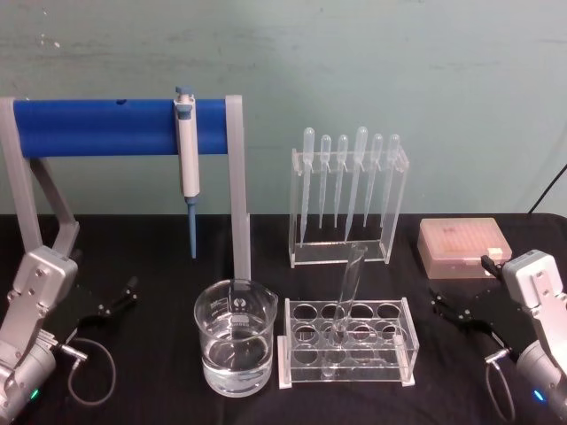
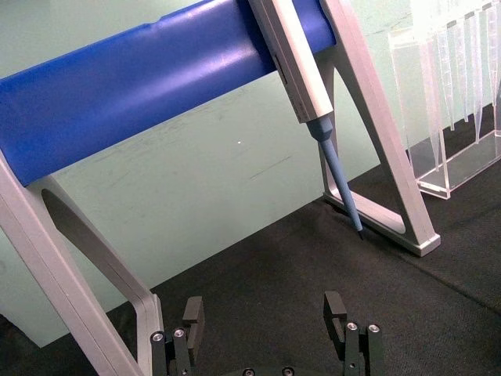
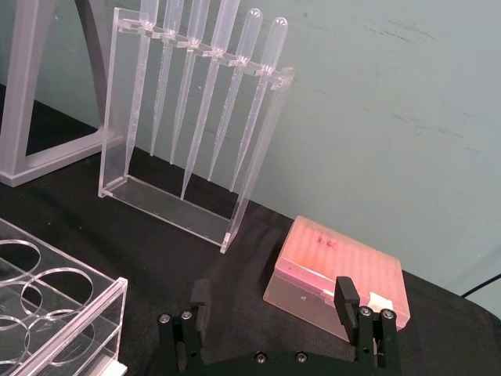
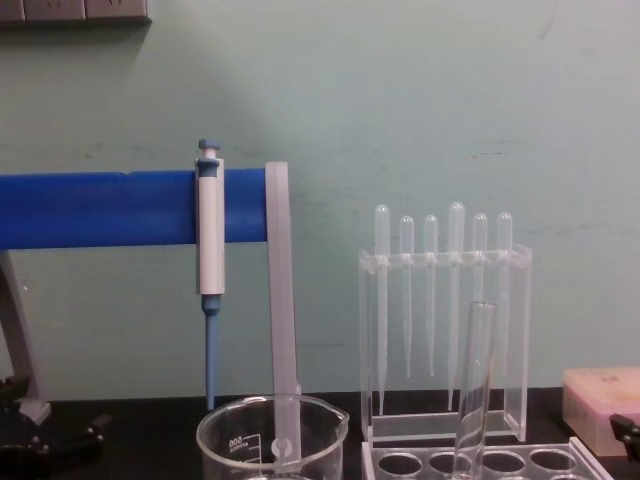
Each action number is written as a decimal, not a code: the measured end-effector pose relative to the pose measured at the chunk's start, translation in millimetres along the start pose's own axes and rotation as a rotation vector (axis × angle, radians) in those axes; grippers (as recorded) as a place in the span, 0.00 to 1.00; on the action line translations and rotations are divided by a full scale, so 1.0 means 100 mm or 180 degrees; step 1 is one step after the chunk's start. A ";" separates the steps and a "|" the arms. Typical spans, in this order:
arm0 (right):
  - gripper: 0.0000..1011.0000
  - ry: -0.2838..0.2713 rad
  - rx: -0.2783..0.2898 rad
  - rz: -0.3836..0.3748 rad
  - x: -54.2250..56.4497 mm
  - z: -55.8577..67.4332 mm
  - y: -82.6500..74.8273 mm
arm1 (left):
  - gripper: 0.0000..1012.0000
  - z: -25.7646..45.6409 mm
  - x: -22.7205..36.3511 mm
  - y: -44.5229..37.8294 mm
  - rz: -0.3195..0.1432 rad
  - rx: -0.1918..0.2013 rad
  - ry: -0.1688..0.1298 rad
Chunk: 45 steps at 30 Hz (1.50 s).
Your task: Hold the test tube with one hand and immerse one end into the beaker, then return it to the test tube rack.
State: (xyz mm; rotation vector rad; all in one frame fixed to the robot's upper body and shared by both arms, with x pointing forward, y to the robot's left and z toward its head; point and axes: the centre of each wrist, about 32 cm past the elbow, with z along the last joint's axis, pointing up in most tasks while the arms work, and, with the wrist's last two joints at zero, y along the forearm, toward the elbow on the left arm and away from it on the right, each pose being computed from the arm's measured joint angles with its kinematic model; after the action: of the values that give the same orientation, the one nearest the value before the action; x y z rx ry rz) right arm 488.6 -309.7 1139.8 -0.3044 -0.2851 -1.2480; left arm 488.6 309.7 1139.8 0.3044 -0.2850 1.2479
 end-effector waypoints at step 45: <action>0.99 0.0000 0.0000 0.0000 0.00 0.00 0.00 | 0.99 0.000 0.000 0.000 0.0000 0.0000 0.0000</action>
State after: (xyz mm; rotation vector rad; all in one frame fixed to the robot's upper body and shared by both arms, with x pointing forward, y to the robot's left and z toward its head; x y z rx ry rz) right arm 488.6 -309.7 1139.8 -0.3044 -0.2851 -1.2480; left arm 488.6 309.7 1139.8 0.3045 -0.2851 1.2479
